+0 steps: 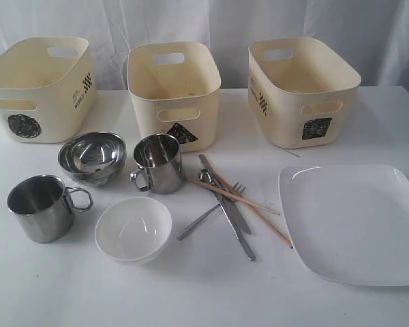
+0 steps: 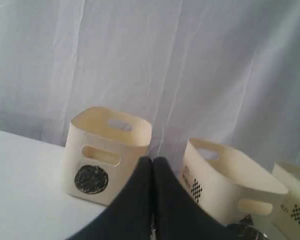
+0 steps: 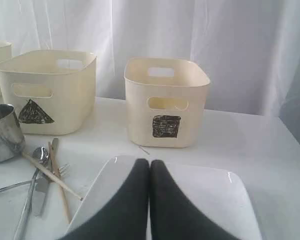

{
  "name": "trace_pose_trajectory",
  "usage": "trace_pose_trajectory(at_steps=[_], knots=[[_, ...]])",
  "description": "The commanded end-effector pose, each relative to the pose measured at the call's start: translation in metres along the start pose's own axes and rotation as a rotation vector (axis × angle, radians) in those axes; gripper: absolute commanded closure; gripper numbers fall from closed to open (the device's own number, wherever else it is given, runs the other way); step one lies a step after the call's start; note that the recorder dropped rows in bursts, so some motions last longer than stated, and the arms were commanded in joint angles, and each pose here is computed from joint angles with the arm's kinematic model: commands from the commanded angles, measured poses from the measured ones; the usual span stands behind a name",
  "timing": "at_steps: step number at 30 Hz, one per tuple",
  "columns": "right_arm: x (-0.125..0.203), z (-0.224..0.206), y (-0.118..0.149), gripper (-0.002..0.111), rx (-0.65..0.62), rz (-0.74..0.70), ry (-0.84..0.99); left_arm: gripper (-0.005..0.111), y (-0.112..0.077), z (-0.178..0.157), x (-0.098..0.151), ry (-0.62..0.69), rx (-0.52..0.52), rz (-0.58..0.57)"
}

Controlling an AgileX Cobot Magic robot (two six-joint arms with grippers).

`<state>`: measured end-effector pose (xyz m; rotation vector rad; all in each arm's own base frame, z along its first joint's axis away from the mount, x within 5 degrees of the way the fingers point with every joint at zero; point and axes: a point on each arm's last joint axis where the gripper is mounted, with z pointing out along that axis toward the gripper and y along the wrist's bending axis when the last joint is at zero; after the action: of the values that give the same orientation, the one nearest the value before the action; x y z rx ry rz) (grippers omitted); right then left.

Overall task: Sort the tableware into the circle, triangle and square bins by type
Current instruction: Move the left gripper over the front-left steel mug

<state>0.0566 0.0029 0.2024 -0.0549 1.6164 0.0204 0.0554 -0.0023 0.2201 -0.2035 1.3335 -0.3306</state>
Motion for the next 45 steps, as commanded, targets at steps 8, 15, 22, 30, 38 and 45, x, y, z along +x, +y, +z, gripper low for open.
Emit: trace_pose_trajectory(at_steps=[8,15,22,30,38,45], knots=[[0.001,0.000,0.000,0.108,0.010,-0.004,-0.002,0.107,-0.021,0.020,-0.070,0.048,-0.066,0.021],[0.001,0.000,0.000,0.108,0.010,-0.004,-0.002,0.107,-0.054,0.131,-0.098,0.295,0.105,0.175],[0.001,0.000,0.000,0.108,0.010,-0.004,-0.002,0.107,-0.037,0.179,-0.078,0.399,0.005,0.380],[0.001,0.000,0.000,0.108,0.010,-0.004,-0.002,0.034,-0.009,0.221,0.010,0.730,-0.039,0.334],[0.001,0.000,0.000,0.108,0.010,-0.004,-0.002,0.038,-0.008,0.222,0.017,0.759,-0.024,0.335],[0.001,0.000,0.000,0.108,0.010,-0.004,-0.002,0.049,-0.039,0.211,0.008,0.756,0.310,0.325]])
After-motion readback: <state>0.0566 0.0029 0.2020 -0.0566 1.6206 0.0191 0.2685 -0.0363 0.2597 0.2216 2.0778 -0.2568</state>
